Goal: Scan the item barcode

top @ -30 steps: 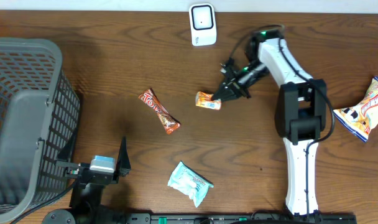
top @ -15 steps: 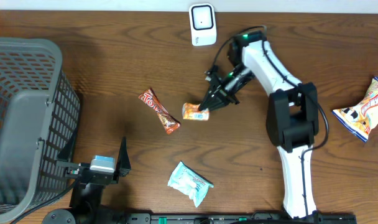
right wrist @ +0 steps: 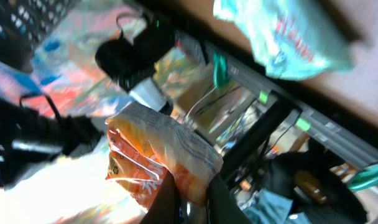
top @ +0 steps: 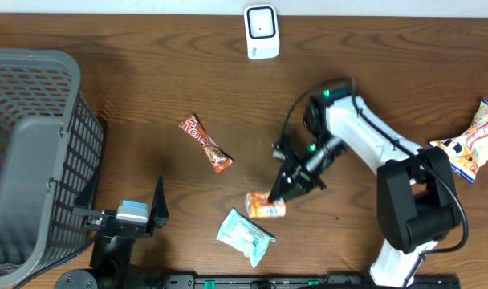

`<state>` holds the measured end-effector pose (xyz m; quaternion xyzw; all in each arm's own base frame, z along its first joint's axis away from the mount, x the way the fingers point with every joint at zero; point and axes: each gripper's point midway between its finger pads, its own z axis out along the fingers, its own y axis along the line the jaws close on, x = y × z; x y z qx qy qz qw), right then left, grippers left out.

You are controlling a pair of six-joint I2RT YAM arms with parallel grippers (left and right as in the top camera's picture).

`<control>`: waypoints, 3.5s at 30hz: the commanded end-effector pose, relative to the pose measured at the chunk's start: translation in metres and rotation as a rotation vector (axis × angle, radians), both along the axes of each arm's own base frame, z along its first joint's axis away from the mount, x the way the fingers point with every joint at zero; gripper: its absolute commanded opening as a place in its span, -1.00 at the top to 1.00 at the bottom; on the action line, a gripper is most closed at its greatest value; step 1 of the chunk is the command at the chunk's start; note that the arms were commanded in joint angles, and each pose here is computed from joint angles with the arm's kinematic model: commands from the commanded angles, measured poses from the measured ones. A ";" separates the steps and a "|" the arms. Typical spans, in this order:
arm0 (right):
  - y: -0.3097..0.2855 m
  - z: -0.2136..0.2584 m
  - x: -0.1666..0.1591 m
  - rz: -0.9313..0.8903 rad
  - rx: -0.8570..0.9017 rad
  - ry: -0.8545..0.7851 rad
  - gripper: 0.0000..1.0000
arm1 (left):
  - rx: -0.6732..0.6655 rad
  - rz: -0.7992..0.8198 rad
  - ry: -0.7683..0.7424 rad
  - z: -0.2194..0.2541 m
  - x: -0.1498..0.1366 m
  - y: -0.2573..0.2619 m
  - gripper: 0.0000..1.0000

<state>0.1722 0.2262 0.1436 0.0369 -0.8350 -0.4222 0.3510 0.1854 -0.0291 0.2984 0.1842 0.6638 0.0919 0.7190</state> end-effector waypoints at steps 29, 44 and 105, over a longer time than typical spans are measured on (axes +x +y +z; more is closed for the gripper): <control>-0.019 -0.060 0.138 -0.399 -0.211 -0.417 0.97 | 0.003 0.008 -0.009 0.002 -0.001 0.002 -0.99; -0.051 0.053 0.362 -0.901 -0.377 -1.592 0.98 | 0.003 0.008 -0.009 0.002 -0.001 0.002 -0.99; -0.298 0.058 0.345 -0.474 -1.668 -1.325 0.98 | 0.003 0.008 -0.009 0.002 -0.001 0.002 -1.00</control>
